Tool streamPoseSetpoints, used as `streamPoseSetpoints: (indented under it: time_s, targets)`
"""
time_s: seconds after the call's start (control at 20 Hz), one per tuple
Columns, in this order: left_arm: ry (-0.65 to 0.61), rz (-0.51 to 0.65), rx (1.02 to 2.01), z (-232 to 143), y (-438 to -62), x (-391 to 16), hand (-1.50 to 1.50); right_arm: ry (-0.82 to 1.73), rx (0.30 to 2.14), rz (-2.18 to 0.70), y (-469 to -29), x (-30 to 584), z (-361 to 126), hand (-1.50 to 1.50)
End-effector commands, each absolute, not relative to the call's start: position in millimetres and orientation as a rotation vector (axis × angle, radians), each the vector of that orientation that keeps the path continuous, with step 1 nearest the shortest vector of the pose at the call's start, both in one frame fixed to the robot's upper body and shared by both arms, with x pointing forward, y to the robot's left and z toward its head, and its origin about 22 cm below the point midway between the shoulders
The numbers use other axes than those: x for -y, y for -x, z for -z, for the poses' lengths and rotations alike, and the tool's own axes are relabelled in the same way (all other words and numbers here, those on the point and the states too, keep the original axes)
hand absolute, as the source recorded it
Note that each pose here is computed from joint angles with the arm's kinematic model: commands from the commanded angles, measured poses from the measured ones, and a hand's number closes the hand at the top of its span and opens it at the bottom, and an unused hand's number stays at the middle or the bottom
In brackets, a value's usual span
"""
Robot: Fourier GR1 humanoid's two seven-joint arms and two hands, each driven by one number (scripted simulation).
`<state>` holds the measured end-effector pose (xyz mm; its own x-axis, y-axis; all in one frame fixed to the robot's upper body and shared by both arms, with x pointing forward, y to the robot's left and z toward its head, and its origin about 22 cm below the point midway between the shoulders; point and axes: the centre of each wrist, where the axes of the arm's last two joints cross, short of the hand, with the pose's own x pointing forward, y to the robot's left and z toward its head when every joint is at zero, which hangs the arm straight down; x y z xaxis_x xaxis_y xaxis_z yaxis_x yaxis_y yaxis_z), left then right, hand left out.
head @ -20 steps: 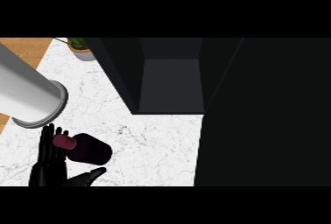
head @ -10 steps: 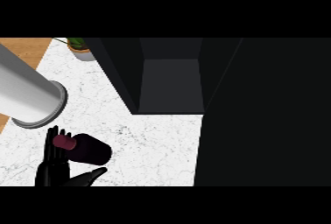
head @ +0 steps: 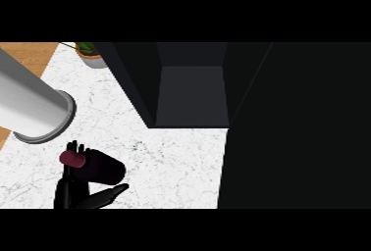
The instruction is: Pick up the wine, place it into the cabinet and close the cabinet
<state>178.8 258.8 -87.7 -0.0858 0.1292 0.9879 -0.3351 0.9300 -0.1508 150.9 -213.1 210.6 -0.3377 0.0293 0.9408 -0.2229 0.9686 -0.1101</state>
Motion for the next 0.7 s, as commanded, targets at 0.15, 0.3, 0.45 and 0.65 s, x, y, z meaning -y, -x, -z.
streamPoseSetpoints:
  time_s: [0.15, 0.3, 0.45, 0.65]
  targets:
    - [-0.093, -0.391, 1.605, 95, -180, -289, -1.50, -0.194, 1.936, -0.289, -122, 218, -219, -1.50]
    - [-0.123, -0.426, 1.601, 105, -188, -270, -1.50, -0.223, 1.950, -0.273, -124, 215, -226, -1.50]
    - [-0.104, -0.426, 1.620, 105, -204, -261, -1.50, -0.210, 1.948, -0.290, -118, 218, -232, -1.50]
    - [-0.046, -0.446, 1.631, 125, -185, -253, -1.50, -0.220, 1.939, -0.267, -123, 220, -215, -1.50]
